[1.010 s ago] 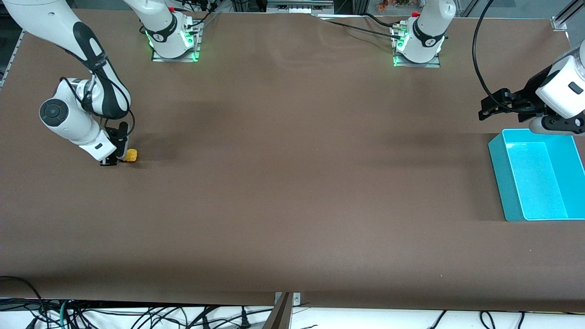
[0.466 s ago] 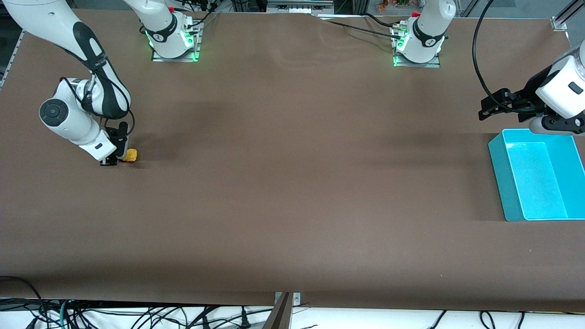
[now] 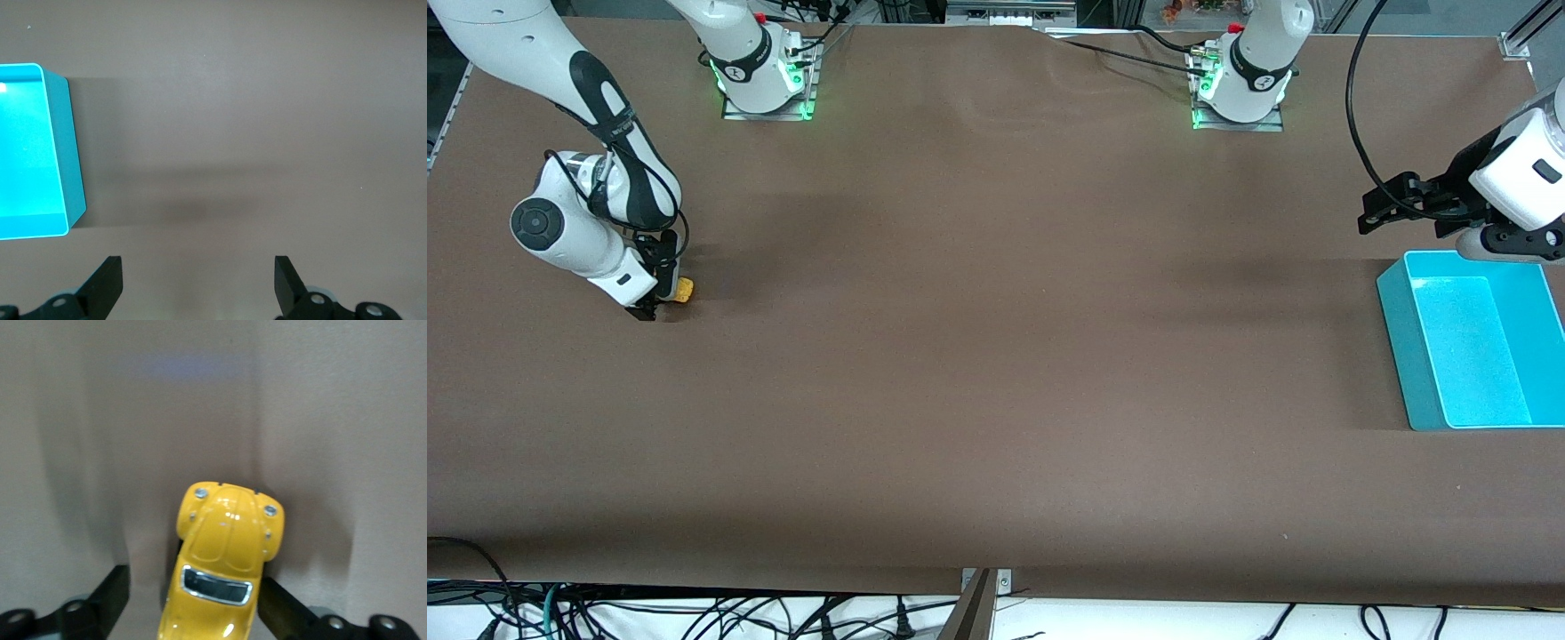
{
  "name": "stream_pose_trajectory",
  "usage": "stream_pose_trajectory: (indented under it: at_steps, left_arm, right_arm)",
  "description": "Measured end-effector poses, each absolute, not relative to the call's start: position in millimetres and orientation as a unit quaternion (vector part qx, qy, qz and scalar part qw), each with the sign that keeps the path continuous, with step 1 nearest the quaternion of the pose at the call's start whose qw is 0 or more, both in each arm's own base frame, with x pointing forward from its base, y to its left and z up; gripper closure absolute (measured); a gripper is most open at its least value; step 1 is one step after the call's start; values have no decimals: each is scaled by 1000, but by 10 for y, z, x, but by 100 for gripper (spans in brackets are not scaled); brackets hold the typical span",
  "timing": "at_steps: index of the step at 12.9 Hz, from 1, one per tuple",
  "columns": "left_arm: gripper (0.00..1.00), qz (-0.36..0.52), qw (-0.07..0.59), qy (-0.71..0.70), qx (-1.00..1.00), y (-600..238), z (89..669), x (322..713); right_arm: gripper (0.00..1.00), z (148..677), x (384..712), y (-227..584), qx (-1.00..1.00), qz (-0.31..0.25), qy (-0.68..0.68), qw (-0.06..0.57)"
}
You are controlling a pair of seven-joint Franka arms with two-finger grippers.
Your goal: Wind and store yellow beetle car
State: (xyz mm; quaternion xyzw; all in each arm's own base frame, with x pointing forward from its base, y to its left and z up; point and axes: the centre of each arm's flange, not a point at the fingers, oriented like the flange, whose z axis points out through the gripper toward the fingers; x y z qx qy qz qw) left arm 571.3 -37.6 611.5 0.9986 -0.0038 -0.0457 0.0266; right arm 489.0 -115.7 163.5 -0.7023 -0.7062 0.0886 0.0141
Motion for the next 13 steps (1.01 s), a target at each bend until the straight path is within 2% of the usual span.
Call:
stream_pose_trajectory:
  at_steps: [1, 8, 13]
  left_arm:
    - [0, -46, 27, -4, 999, -376, 6115, 5713]
    - [0, -46, 27, -4, 999, -375, 6115, 5714]
    - [0, -46, 27, -4, 999, -374, 6115, 5714]
  right_arm:
    - [0, 1678, 4900, -1156, -702, 89, -706, 15]
    - [0, 2081, 5150, -1172, -704, 65, -707, -17]
    - [0, 2467, 5537, -1187, -719, 35, -692, -59]
